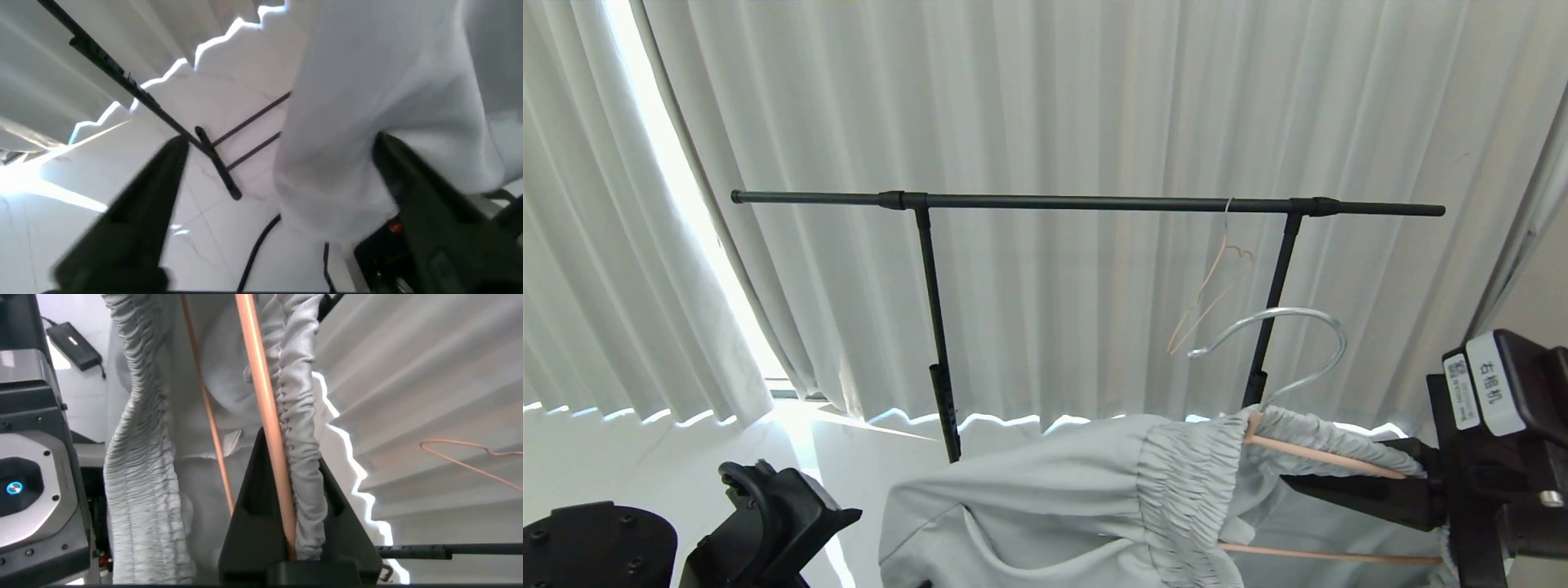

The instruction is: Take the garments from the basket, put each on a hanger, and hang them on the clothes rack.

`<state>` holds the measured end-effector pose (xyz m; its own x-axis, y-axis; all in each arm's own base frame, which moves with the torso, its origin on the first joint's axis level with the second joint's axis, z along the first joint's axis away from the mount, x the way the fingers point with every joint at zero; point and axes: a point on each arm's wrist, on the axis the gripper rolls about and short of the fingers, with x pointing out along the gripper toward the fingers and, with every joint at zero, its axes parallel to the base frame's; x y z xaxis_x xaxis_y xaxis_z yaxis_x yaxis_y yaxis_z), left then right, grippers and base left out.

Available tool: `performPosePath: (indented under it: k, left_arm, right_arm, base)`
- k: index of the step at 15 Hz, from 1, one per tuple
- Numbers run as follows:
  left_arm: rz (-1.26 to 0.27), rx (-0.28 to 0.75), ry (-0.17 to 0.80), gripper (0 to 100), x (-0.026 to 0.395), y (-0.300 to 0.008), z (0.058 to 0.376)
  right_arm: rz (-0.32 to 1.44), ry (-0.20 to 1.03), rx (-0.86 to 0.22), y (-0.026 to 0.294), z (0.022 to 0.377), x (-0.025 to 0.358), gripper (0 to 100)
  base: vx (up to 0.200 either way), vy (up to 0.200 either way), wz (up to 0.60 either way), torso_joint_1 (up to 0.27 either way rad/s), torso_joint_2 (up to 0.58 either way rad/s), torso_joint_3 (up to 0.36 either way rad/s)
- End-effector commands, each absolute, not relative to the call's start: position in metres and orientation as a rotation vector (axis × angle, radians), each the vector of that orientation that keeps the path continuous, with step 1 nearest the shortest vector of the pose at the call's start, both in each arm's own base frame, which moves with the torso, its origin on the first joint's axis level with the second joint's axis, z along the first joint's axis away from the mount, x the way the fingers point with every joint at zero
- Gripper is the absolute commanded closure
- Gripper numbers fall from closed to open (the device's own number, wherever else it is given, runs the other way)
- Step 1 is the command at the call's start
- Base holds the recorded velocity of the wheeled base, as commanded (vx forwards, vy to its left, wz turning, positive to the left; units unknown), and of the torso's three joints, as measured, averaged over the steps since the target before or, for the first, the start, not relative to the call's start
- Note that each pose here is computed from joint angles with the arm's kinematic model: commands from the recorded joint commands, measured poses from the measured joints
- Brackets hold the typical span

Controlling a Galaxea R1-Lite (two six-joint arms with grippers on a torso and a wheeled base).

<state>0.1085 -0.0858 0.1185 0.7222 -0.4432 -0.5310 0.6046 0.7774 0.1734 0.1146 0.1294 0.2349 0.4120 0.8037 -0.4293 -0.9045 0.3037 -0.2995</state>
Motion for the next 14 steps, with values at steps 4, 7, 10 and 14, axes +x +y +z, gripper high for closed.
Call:
performPosePath:
  k: [4,7,10,14]
  left_arm:
    - [-0.547,0.347,0.515,100,0.116,-0.084,0.114]
    - [-0.466,0.313,0.496,100,0.120,-0.072,0.119]
    - [-0.404,0.283,0.464,100,0.120,-0.062,0.125]
    - [-0.324,0.219,0.477,100,0.122,-0.053,0.125]
  right_arm:
    - [1.131,0.236,-0.547,0.127,0.233,0.114,100]
    - [1.083,0.301,-0.555,0.118,0.229,0.117,100]
    - [1.046,0.346,-0.562,0.109,0.227,0.116,100]
    - [1.037,0.362,-0.561,0.105,0.227,0.114,100]
  base:
    - [0.000,0.000,0.00,0.000,0.00,0.000]
    - [0.000,0.000,0.00,0.000,0.00,0.000]
    - [0.000,0.000,0.00,0.000,0.00,0.000]
    - [0.000,0.000,0.00,0.000,0.00,0.000]
